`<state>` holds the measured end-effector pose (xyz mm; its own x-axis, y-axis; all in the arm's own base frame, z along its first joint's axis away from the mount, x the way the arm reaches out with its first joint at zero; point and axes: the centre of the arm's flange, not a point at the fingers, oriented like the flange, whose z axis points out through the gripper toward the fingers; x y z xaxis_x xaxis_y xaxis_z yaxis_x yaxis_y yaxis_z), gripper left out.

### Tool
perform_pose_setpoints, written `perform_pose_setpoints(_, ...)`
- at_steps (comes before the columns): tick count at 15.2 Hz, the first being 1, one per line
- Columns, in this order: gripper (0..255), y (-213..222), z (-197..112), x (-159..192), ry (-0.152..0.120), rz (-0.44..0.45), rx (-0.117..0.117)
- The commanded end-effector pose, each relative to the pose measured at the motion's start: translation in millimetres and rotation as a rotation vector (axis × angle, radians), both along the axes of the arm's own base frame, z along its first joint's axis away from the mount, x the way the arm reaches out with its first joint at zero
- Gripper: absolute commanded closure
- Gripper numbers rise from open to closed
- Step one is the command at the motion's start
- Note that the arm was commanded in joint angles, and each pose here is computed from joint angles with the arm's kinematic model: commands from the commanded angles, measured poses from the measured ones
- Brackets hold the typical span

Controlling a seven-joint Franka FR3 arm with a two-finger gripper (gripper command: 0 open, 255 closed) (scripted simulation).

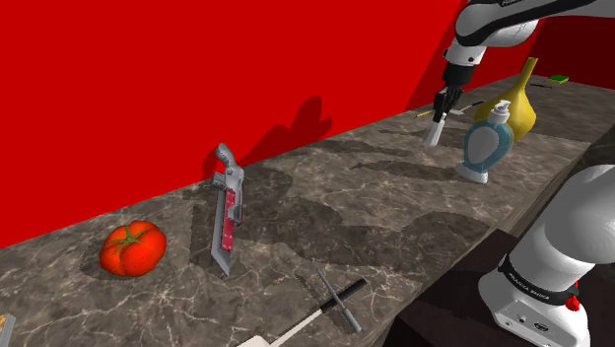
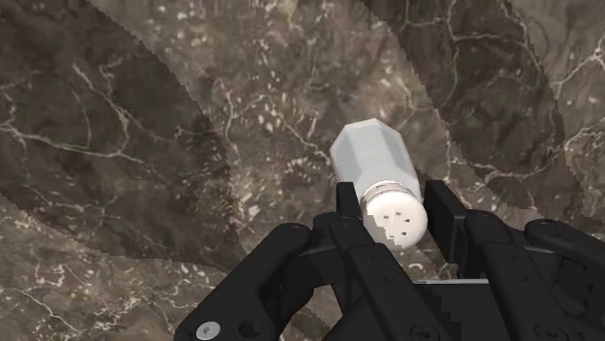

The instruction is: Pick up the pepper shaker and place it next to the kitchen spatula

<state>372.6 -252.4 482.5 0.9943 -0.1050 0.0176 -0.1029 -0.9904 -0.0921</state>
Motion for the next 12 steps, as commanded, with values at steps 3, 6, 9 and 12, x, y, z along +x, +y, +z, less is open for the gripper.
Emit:
perform_pose_setpoints(3,255,0.8,21.1,0.2,0.000,0.000,0.000)
perform_pose_setpoints(6,255,0.8,37.0,0.2,0.000,0.000,0.000)
perform_pose_setpoints(9,255,0.8,52.8,0.2,0.000,0.000,0.000)
perform_pose_setpoints(12,255,0.8,68.6,0.2,0.000,0.000,0.000)
